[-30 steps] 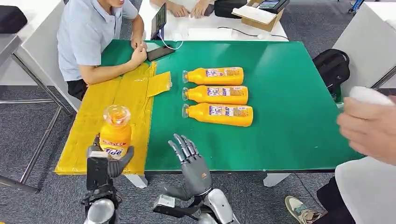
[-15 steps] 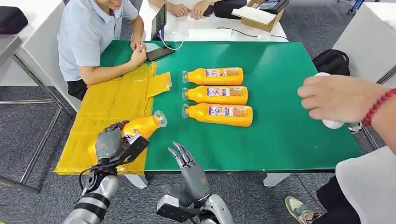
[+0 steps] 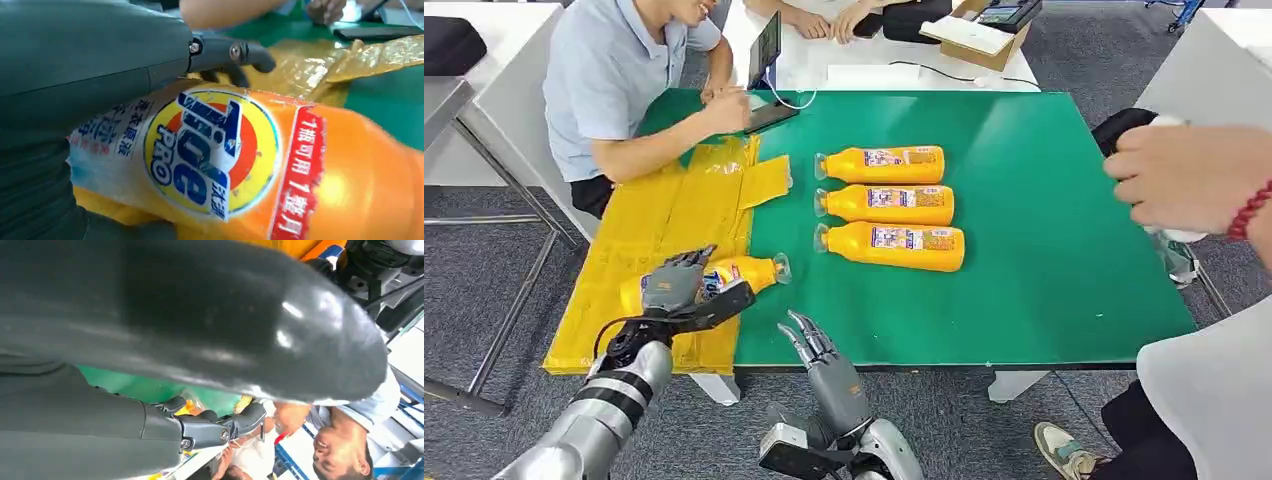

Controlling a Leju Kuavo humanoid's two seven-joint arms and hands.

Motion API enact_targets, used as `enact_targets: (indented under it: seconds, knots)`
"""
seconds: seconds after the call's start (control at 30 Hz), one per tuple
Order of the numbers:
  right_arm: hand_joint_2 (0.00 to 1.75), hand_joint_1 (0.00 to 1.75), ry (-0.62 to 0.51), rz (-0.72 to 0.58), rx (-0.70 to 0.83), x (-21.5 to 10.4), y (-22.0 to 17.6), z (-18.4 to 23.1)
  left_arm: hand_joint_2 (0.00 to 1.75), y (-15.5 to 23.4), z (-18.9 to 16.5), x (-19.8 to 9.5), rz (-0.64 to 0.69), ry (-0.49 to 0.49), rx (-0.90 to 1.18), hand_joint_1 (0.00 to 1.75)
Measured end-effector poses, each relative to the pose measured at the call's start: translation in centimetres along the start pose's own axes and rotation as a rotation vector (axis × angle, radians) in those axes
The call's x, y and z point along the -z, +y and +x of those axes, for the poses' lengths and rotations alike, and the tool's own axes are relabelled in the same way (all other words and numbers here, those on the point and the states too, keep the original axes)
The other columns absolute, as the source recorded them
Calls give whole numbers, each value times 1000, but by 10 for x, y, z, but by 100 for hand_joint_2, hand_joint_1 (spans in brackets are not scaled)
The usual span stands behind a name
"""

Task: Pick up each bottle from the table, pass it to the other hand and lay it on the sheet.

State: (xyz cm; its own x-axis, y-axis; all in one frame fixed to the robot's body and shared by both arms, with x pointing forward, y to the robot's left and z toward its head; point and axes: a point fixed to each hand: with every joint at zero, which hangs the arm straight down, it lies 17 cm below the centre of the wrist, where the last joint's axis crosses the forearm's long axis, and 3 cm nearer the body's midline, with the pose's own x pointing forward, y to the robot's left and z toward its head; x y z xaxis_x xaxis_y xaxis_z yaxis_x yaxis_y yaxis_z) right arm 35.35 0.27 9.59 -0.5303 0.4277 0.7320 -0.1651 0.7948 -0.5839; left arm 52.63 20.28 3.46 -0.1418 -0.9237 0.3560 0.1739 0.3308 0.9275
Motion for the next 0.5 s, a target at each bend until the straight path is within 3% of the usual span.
enact_targets:
  seconds: [0.27, 0.37, 0.5]
  knots:
    - [0, 0, 0, 11, 13, -4, 5, -3, 175, 12, 31, -5, 48, -85, -262, 0]
    - [0, 0, 4, 16, 12, -5, 6, -4, 175, 29, 54, -16, 157, -147, -370, 0]
    - [0, 0, 10, 20, 9, -7, 8, -7, 175, 81, 87, -38, 394, -242, -605, 0]
